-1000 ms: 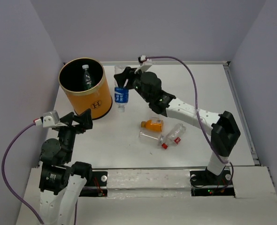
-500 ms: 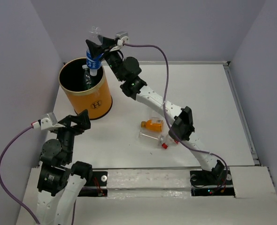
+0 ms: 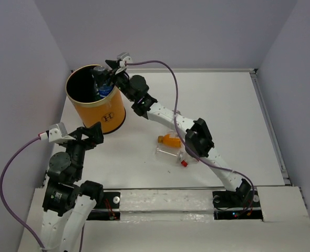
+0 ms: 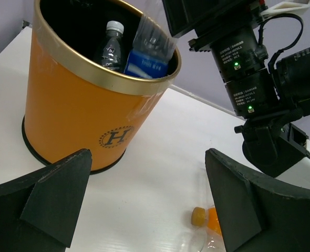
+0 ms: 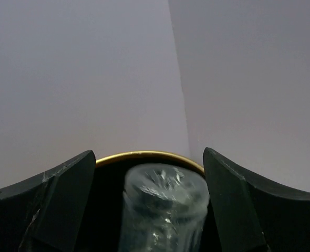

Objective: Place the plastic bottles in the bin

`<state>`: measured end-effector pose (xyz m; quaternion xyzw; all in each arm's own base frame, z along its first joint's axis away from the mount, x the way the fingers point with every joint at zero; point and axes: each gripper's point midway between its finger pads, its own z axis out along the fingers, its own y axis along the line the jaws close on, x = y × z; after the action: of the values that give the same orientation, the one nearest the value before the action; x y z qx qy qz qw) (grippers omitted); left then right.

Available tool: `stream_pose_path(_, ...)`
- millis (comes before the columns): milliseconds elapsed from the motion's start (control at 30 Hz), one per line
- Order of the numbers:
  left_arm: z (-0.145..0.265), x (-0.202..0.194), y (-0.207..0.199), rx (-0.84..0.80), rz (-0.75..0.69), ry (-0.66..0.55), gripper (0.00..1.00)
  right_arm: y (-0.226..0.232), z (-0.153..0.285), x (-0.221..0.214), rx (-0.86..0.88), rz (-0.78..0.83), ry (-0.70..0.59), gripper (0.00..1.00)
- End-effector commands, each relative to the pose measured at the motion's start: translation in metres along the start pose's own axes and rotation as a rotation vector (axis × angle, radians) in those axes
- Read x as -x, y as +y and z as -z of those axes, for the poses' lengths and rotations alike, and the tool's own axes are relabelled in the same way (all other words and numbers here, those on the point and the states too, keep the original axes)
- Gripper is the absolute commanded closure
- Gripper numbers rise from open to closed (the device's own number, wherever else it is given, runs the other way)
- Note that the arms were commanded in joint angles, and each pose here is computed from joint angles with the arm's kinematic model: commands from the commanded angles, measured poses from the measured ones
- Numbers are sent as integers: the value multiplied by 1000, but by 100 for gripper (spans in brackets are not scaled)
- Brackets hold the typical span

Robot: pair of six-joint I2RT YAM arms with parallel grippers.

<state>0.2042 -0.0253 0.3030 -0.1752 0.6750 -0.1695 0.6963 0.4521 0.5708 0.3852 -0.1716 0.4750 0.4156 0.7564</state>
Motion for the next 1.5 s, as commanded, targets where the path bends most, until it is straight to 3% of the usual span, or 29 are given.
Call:
stream_pose_path(0, -9, -2, -22, -111, -36, 20, 1, 20, -3, 101, 9, 12, -132, 8)
stream_pose_path(233, -24, -25, -32, -163, -67, 128, 1, 13, 35, 142, -63, -8, -53, 7)
stream_pose_path(267, -24, -27, -35, -178, -60, 137, 1, 12, 49, 189, -88, -22, -104, 8)
stream_pose_path(300, -27, -30, -44, -221, -56, 144, 1, -3, 75, 145, -152, -20, -2, 12)
stream_pose_path(333, -24, -38, -63, -332, -52, 193, 1, -22, 94, 154, -258, -32, -37, 14)
stream_pose_path(400, -30, -55, -87, -443, -16, 296, 1, -53, 158, 143, -425, -24, 22, 16)
stream_pose_path(500, -41, -82, -114, -512, 34, 429, 1, -94, 246, 124, -594, -86, 114, 16)
stream_pose_path(567, -46, -88, -135, -522, 44, 438, 1, -121, 298, 103, -684, -129, 215, 17)
stream_pose_path(600, -52, -95, -152, -526, 50, 463, 1, -119, 316, 120, -690, -208, 177, 17)
stream_pose_path(633, -52, -121, -171, -519, 27, 518, 1, -128, 358, 87, -736, -194, 279, 17)
stream_pose_path(700, -65, -126, -191, -468, -6, 499, 1, -128, 407, 78, -791, -203, 344, 14)
stream_pose_path(733, -68, -160, -199, -448, -50, 571, 1, -129, 420, 76, -808, -203, 362, 11)
stream_pose_path(800, -83, -170, -217, -429, -86, 575, 1, -132, 447, 74, -866, -218, 390, 0)
stream_pose_path(833, -93, -200, -213, -377, -144, 620, 1, -133, 468, 70, -894, -207, 430, 0)
stream_pose_path(1033, -138, -244, -241, -338, -285, 655, 1, -140, 525, 54, -1010, -199, 516, 0)
stream_pose_path(1067, -140, -270, -229, -300, -339, 713, 1, -140, 529, 52, -1016, -199, 525, 0)
stream_pose_path(1467, -171, -347, -212, -207, -528, 833, 1, -147, 558, 12, -1110, -204, 647, 0)
